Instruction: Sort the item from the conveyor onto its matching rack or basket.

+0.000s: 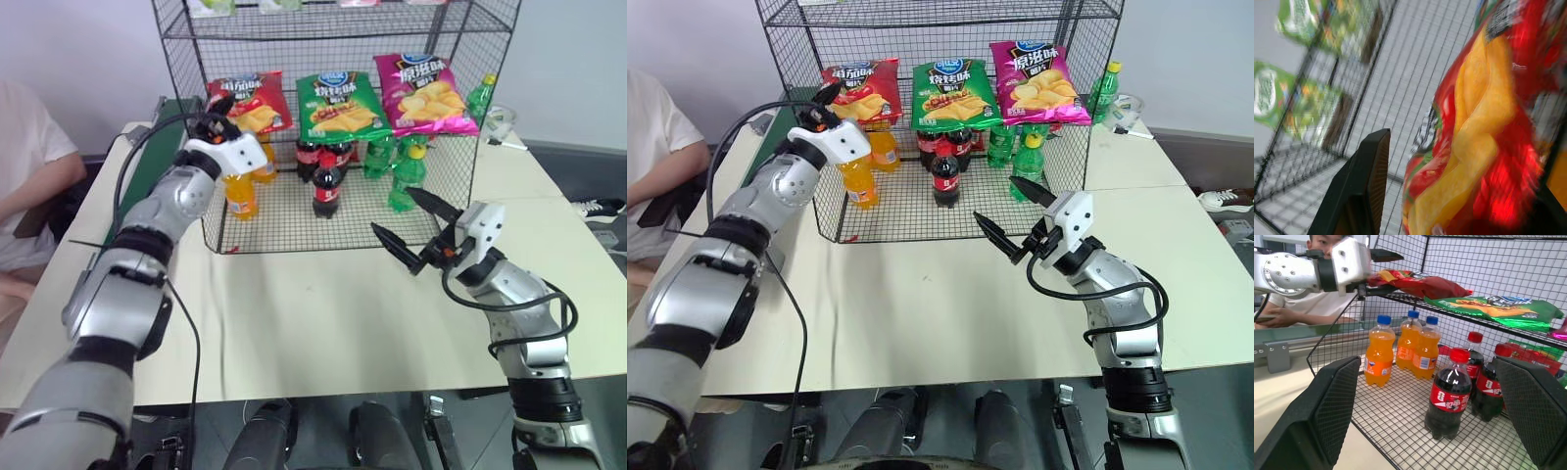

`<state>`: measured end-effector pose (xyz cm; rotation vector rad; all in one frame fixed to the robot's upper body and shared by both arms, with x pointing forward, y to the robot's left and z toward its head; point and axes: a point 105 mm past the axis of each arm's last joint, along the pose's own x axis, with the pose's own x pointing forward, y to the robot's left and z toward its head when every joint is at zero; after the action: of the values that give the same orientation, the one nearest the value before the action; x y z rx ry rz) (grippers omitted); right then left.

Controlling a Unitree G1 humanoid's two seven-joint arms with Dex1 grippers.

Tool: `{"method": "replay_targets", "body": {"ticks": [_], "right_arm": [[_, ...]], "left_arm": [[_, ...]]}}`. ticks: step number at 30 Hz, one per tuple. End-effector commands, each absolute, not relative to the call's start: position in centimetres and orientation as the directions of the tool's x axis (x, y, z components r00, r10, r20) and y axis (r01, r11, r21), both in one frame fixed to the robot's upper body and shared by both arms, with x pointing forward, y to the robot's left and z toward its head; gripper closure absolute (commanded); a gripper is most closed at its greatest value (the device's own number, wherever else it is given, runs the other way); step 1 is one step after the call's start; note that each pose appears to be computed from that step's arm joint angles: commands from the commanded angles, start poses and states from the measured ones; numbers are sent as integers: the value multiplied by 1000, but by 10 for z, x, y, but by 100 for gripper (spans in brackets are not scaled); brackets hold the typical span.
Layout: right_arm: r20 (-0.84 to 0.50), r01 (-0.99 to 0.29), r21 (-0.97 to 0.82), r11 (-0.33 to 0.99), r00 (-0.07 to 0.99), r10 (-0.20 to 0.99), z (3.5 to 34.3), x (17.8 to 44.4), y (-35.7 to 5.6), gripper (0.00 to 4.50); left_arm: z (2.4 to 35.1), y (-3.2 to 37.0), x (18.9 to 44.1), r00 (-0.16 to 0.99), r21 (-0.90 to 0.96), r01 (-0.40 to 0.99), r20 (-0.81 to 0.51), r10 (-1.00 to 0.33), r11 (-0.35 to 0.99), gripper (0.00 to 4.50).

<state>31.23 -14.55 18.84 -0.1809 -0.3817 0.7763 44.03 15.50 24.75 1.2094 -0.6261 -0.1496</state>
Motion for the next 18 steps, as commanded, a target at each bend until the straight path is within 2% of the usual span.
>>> {"method": "replay_targets", "body": {"ticks": [1,5,8,13,16,18], "right_arm": [[305,-649,-324,689,617,725,201,309,-141,0],[301,-653,-325,684,615,729,200,310,-141,0],[296,-656,-324,681,614,732,200,310,-142,0],[294,-654,-326,683,617,730,200,309,-144,0],[292,-655,-326,682,616,732,199,309,-144,0],[290,-656,-326,681,616,733,199,309,-144,0]], "left_arm": [[269,165,426,801,881,-266,428,-418,392,193],[262,177,413,821,883,-250,411,-395,398,193],[256,189,405,843,858,-213,404,-356,468,193],[239,193,380,851,806,-65,353,-389,589,193],[231,191,362,835,716,74,336,-435,694,193],[224,191,350,823,679,167,303,-480,715,193]]}}
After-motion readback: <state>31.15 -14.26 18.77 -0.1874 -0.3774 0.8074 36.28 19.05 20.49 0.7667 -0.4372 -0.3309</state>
